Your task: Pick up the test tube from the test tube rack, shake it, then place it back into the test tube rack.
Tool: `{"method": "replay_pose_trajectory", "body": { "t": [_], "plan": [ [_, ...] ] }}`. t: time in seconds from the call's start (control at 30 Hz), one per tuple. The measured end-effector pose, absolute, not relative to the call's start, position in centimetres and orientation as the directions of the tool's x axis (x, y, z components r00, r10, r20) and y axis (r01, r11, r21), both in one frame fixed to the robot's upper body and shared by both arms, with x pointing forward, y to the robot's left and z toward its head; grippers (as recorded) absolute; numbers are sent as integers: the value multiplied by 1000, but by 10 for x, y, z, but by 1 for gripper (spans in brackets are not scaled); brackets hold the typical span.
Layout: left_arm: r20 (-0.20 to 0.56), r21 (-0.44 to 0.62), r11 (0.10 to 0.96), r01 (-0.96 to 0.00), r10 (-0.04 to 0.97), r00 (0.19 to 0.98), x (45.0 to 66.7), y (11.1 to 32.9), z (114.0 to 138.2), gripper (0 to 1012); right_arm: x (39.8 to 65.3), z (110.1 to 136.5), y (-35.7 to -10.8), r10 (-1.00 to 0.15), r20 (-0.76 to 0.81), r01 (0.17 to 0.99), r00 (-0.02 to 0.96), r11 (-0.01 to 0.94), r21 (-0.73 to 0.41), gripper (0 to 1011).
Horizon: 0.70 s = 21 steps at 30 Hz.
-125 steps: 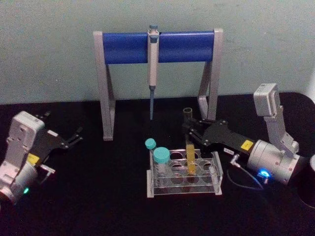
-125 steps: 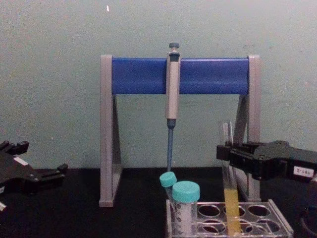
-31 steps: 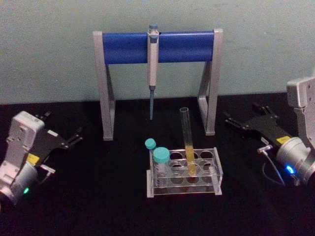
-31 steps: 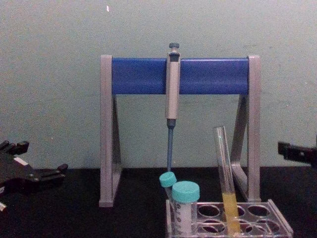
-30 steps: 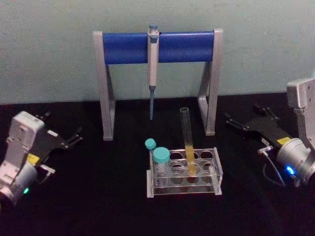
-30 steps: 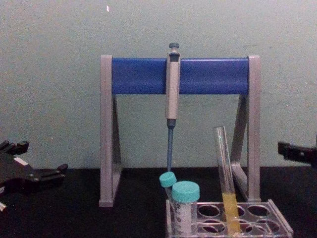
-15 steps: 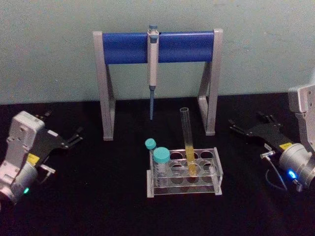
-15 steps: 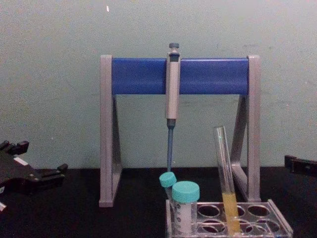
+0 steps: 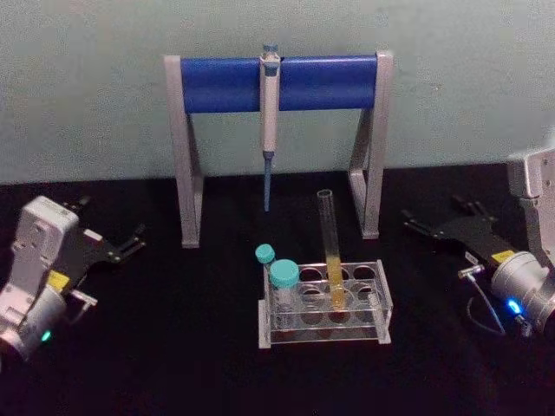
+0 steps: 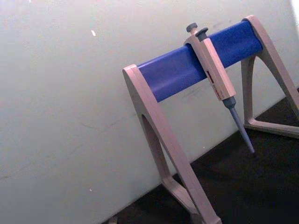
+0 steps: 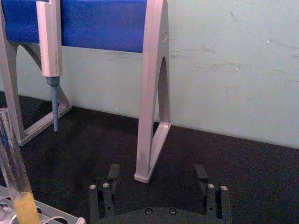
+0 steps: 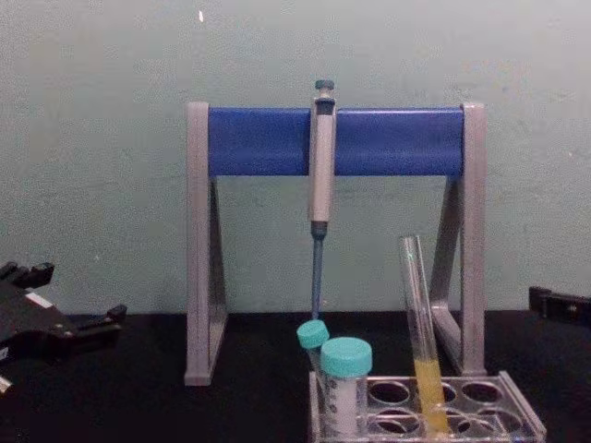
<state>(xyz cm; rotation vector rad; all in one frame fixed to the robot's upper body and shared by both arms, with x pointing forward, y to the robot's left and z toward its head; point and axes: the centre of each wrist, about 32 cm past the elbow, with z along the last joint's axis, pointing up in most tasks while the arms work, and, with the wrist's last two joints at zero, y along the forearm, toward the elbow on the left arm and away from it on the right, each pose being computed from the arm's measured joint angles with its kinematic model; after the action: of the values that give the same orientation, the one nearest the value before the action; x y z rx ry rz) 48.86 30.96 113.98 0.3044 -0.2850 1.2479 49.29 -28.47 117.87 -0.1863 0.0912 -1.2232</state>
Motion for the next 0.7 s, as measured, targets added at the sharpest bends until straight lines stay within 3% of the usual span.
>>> {"method": "replay_pose_trajectory", "body": {
  "t": [0.7],
  "plan": [
    [374,70,287,-955,880,292,489,310,1140,1001,493,1179,-284,-940,31,925,341,329,-189,1000]
  ]
}}
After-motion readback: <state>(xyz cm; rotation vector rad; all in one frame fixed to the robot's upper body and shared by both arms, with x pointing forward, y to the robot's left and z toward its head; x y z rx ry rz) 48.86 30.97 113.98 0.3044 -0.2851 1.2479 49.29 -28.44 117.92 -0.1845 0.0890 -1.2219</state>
